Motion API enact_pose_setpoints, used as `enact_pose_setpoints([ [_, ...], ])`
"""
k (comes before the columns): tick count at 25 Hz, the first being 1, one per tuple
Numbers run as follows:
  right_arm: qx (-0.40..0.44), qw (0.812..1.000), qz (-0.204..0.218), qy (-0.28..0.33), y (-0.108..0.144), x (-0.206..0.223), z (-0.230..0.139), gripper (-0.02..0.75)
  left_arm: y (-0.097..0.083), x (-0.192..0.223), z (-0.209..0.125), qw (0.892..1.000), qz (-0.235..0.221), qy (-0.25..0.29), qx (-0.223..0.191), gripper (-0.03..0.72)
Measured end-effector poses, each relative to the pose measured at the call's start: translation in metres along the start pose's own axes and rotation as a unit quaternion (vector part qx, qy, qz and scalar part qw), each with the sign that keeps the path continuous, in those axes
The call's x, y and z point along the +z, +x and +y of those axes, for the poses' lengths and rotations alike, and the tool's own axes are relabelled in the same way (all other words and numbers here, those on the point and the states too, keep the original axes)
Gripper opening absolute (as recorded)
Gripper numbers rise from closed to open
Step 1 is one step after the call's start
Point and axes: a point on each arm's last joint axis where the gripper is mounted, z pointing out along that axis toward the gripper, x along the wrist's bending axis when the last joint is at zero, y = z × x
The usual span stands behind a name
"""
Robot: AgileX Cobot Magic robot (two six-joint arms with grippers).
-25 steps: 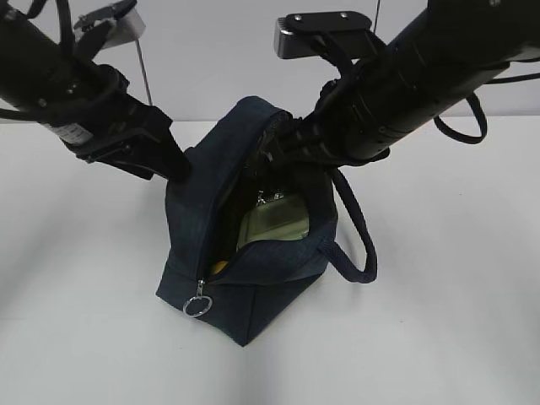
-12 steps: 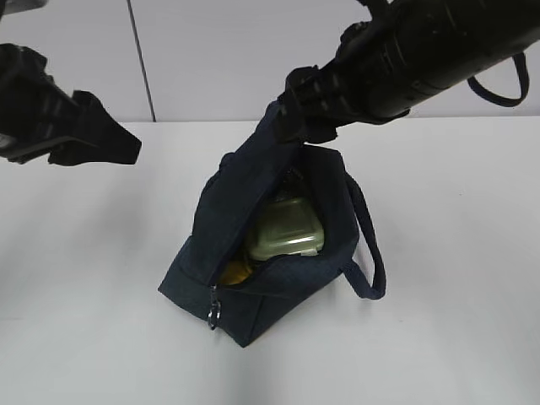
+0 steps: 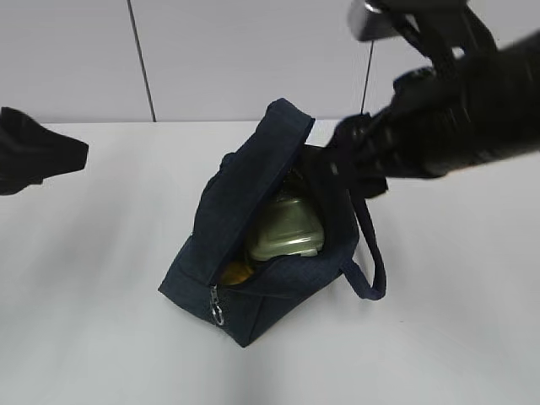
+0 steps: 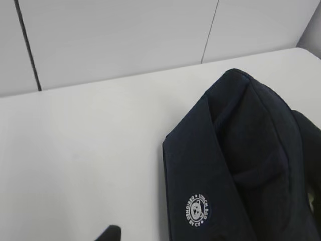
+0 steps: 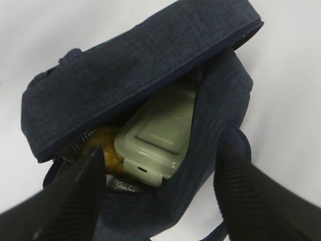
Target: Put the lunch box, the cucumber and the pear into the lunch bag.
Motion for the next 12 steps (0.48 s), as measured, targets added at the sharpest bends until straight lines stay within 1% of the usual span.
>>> enact_pose_setpoints([
  [1,-0.003,1.000,-0.003,-0.020,0.001,-0.001,-0.015,0.517,-0.001,-0.002,-0.006,1.000,0.003,-0.008,0.006,0.332],
  [3,-0.016,0.997,-0.004,-0.070,0.006,-0.009,-0.033,0.501,-0.004,-0.006,-0.014,0.999,0.006,-0.030,0.030,0.332],
  [4,-0.020,0.995,-0.006,-0.093,0.008,-0.011,-0.039,0.492,-0.007,-0.007,-0.018,0.998,0.004,-0.033,0.044,0.332],
  [6,-0.022,0.991,-0.011,-0.133,0.008,-0.013,-0.047,0.472,-0.009,-0.008,-0.018,0.997,0.002,-0.043,0.058,0.332],
  [9,-0.022,0.986,-0.017,-0.165,0.007,-0.013,-0.046,0.402,-0.010,-0.007,-0.019,0.997,0.000,-0.044,0.060,0.332],
  [12,-0.011,0.982,-0.018,-0.190,0.006,-0.015,-0.042,0.334,-0.011,-0.007,-0.018,0.998,-0.005,-0.047,0.045,0.332],
])
